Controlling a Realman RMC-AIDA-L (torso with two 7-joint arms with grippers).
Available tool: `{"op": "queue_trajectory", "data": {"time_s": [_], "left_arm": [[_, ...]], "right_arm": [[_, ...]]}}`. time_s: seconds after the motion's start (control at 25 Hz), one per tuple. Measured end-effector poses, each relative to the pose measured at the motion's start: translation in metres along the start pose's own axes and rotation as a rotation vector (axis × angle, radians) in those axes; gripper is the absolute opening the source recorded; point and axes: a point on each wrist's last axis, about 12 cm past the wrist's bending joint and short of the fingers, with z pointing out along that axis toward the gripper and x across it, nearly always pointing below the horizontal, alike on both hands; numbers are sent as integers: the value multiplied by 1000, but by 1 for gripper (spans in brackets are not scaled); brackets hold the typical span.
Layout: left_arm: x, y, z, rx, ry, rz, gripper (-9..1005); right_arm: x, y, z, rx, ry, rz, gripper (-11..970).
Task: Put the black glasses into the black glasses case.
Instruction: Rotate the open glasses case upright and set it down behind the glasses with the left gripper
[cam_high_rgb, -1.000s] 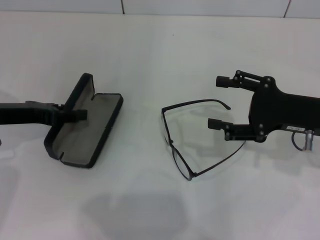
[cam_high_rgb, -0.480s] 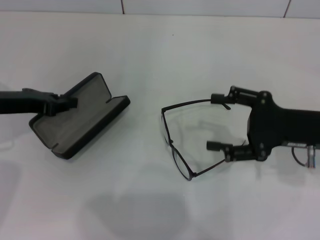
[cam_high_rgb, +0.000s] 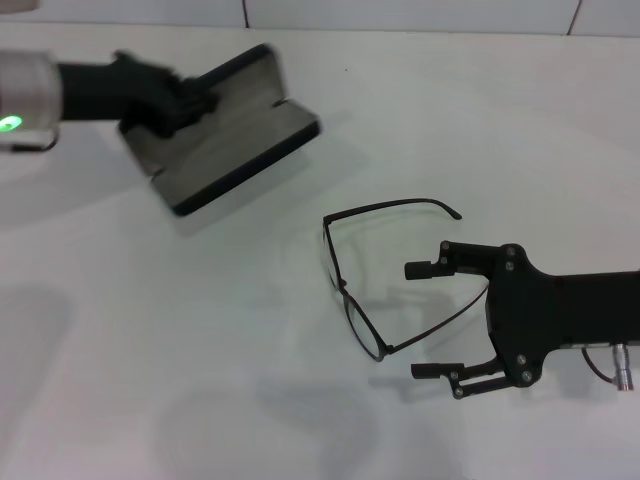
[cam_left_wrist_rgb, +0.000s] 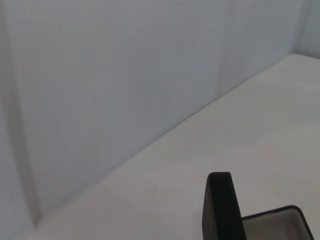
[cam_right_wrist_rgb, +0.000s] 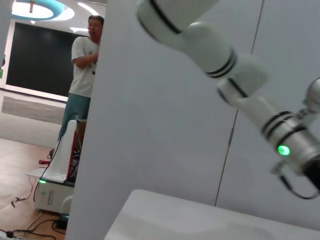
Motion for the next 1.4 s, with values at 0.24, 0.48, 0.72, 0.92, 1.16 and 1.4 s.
{"op": "queue_trajectory", "data": {"time_s": [0.24,0.48,0.72,0.92,1.16,1.4], "left_arm": [[-43,-13,52,79,13,364,205],[-66,-38,89,175,-21,539,206],[-62,-45,95,199,-24,614,206],[-56,-44,100,158,-11,620,206],[-46,-49,102,184,15,628,213],[-38,-55,101,249,33,640,259]], "right_arm": [[4,6,-1,10,-1,-26,827],[7,12,-6,36,2,-17,827],[8,15,-8,42,2,-11,826],[8,15,-8,41,-1,-11,826],[8,16,-7,40,-5,-10,826],[8,16,-6,37,-6,-10,826]]}}
